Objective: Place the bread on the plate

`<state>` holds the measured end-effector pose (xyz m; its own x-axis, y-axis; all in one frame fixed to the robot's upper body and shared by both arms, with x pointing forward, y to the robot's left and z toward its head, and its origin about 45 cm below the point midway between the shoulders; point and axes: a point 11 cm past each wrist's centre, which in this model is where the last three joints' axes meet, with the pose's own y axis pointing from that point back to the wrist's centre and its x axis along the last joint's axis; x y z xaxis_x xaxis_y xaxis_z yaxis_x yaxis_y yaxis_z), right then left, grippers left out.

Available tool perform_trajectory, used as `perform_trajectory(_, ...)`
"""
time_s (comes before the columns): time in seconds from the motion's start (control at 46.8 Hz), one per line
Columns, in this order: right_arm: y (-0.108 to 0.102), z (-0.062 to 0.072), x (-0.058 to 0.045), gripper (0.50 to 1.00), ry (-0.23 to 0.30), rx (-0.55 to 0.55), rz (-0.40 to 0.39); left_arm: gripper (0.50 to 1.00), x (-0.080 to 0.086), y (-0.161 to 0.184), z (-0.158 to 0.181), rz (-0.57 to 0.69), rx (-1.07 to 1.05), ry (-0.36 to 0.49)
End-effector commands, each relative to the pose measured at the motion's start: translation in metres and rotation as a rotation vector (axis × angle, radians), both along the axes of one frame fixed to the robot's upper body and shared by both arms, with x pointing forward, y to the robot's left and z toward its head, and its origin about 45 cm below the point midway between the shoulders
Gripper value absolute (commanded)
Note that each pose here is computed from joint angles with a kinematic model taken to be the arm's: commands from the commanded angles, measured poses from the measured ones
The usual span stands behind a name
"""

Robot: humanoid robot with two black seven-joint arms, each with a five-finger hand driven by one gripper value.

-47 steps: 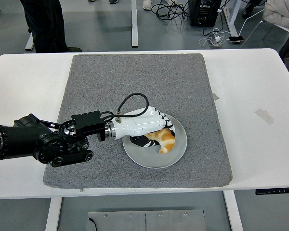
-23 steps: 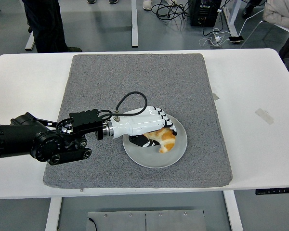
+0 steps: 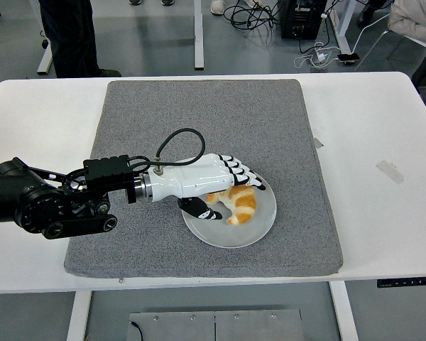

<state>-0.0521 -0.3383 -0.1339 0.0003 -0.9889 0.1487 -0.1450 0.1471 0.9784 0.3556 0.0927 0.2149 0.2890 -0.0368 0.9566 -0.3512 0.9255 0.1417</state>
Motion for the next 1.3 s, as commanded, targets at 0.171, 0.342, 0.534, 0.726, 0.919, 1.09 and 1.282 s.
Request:
perform_trajectory(0.171,0.000,0.000,0.001,1.000,0.000,0.000,0.000,0.896,0.021,0.009,0.044,0.078,-0.159,-0.031)
perform_trajectory(0.342,0.000,0.000,0.000,1.000,0.002,0.000,0.000,0.899,0.046,0.028,0.081,0.225,-0.356,0.015)
perform_trajectory(0.534,0.000,0.000,0.000,1.000,0.000,0.000,0.000,0.899,0.075,0.062,0.113,0.438,-0.578,0.093)
perform_trajectory(0.726,0.000,0.000,0.000,1.000,0.000,0.000,0.000,0.898,0.091,0.095,0.112,0.623,-0.767,0.193)
perform_trajectory(0.919,0.000,0.000,0.000,1.000,0.000,0.000,0.000,0.898,0.105,0.136,0.103,0.801,-1.016,0.307)
perform_trajectory(1.09,0.000,0.000,0.000,1.000,0.002,-0.001,0.000,0.895,0.122,0.175,0.089,0.927,-1.207,0.400)
perform_trajectory(1.282,0.000,0.000,0.000,1.000,0.000,0.000,0.000,0.892,0.142,0.199,0.066,1.002,-1.394,0.541)
